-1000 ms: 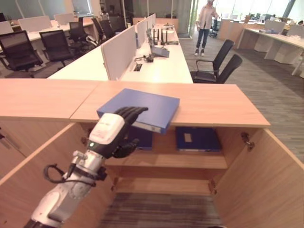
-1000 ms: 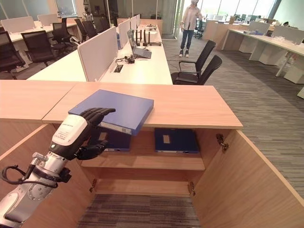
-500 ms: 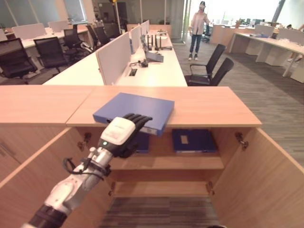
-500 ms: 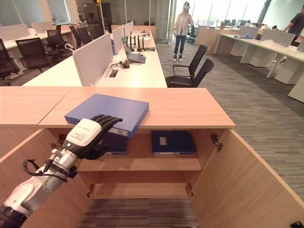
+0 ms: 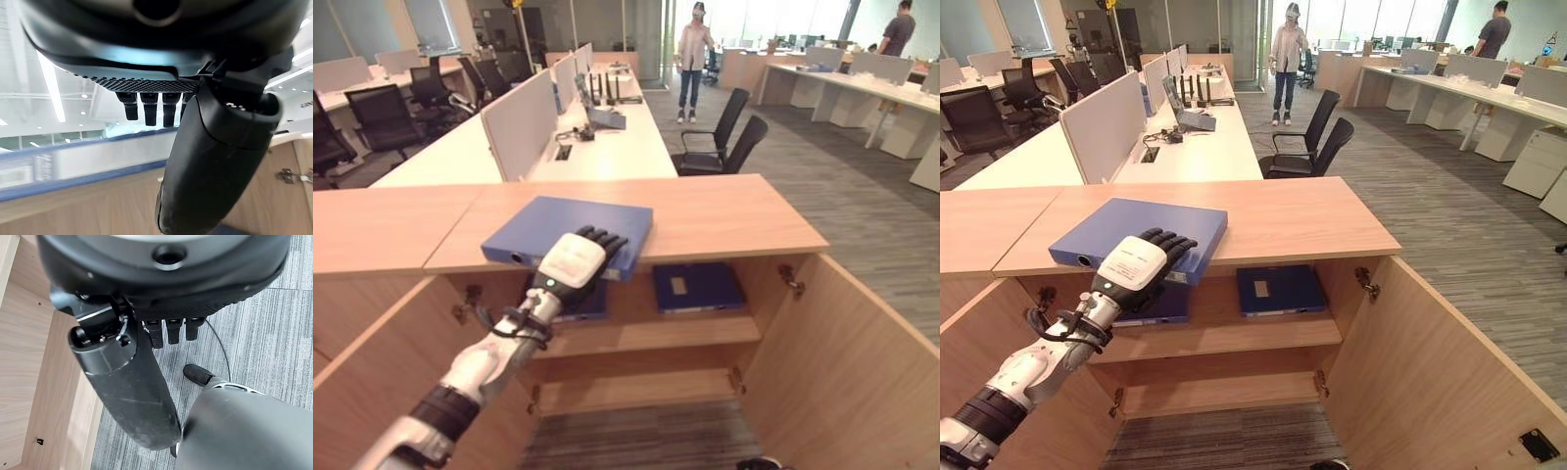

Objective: Put the empty folder in the office cabinet

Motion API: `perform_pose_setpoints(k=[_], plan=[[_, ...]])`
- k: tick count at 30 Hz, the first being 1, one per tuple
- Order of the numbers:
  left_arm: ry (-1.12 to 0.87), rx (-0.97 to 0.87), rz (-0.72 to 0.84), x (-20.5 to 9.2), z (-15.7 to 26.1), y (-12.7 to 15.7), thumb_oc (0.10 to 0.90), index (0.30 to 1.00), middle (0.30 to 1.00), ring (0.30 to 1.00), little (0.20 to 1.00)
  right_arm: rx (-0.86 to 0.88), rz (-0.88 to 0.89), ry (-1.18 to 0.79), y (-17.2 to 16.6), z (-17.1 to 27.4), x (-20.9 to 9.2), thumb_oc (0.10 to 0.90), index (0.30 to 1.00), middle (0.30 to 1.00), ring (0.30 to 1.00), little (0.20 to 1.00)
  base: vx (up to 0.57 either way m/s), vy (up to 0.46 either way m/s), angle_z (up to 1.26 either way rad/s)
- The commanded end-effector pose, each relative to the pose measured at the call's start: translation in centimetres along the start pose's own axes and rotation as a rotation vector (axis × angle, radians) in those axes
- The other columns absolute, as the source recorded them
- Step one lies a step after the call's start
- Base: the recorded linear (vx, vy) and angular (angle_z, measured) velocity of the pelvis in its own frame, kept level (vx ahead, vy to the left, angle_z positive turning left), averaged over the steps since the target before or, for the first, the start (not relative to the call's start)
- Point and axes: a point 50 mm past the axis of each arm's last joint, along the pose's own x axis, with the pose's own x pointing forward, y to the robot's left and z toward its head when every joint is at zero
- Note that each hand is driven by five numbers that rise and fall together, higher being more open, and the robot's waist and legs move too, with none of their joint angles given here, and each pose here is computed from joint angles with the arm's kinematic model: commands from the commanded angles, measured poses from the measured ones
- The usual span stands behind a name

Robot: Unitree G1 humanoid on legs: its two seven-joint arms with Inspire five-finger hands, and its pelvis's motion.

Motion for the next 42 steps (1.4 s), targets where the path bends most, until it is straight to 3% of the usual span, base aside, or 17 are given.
perform_pose_setpoints(k=[1,10,11,12,21,26,31,32,33,34,35,36,37,42], plan=[[0.085,0.108,0.25,3.8,-2.5,5.5,0.8,0.9,0.9,0.9,0.9,-0.074,-0.062,-0.083,-1.7,3.8,-0.2,0.8,0.9,0.9,0.9,0.9,0.01,0.006,-0.09],[0.212,0.112,0.064,3.2,-4.2,1.1,0.8,0.9,0.9,0.9,0.9,-0.082,-0.061,-0.101,-1.7,4.2,-0.2,0.8,0.9,0.9,0.9,0.9,0.0,0.003,-0.03],[0.225,0.105,0.044,2.9,-4.4,0.7,0.54,0.509,0.509,0.509,0.509,-0.082,-0.061,-0.101,-1.7,4.2,-0.2,0.8,0.9,0.9,0.9,0.9,0.0,0.0,0.0],[0.253,0.099,0.021,2.4,-4.7,0.0,0.4,0.3,0.3,0.3,0.3,-0.081,-0.056,-0.1,-1.7,4.1,-0.2,0.8,0.9,0.9,0.9,0.9,0.0,0.0,0.0],[0.335,0.046,-0.009,0.6,-5.4,-1.6,0.4,0.3,0.3,0.3,0.3,-0.08,-0.052,-0.093,-1.5,3.7,-0.2,0.8,0.9,0.9,0.9,0.9,0.0,0.002,-0.02],[0.276,-0.063,0.082,0.1,-3.7,-0.4,0.4,0.3,0.3,0.3,0.3,-0.059,-0.059,-0.085,-1.6,3.3,-0.1,0.8,0.9,0.9,0.9,0.9,0.0,0.0,0.0],[0.128,-0.501,0.202,-1.7,0.7,2.4,0.4,0.3,0.3,0.3,0.3,0.009,-0.064,-0.081,-1.7,3.0,-0.1,0.8,0.9,0.9,0.9,0.9,0.0,0.0,0.02],[0.068,-0.772,0.172,-2.1,2.5,2.6,0.4,0.3,0.3,0.3,0.3,0.037,-0.054,-0.072,-1.8,2.8,-0.1,0.8,0.9,0.9,0.9,0.9,-0.02,0.001,0.15],[0.029,-0.928,0.142,-2.5,3.2,2.9,0.4,0.3,0.3,0.3,0.3,0.034,-0.045,-0.069,-1.9,2.8,-0.1,0.8,0.9,0.9,0.9,0.9,-0.02,0.006,0.16],[-0.068,-1.313,0.13,-3.3,4.2,3.8,0.4,0.3,0.3,0.3,0.3,0.004,-0.014,-0.072,-1.8,3.1,-0.2,0.8,0.9,0.9,0.9,0.9,-0.03,0.01,0.13],[-0.094,-1.477,0.137,-3.8,4.2,4.2,0.4,0.3,0.3,0.3,0.3,-0.022,-0.002,-0.081,-1.7,3.5,-0.2,0.8,0.9,0.9,0.9,0.9,-0.04,0.013,0.05],[-0.159,-1.823,0.094,-4.2,5.4,3.7,0.4,0.3,0.3,0.3,0.3,-0.068,0.019,-0.117,-1.5,4.8,-0.3,0.8,0.9,0.9,0.9,0.9,-0.05,-0.002,0.03],[-0.223,-2.048,0.048,-4.1,6.8,3.5,0.4,0.3,0.3,0.3,0.3,-0.096,0.032,-0.155,-1.3,6.1,-0.4,0.8,0.9,0.9,0.9,0.9,-0.04,-0.009,-0.01],[-0.277,-2.151,0.047,-4.4,7.0,4.3,0.4,0.3,0.3,0.3,0.3,-0.114,0.041,-0.19,-1.0,6.9,-0.5,0.8,0.9,0.9,0.9,0.9,-0.02,-0.009,-0.1]])
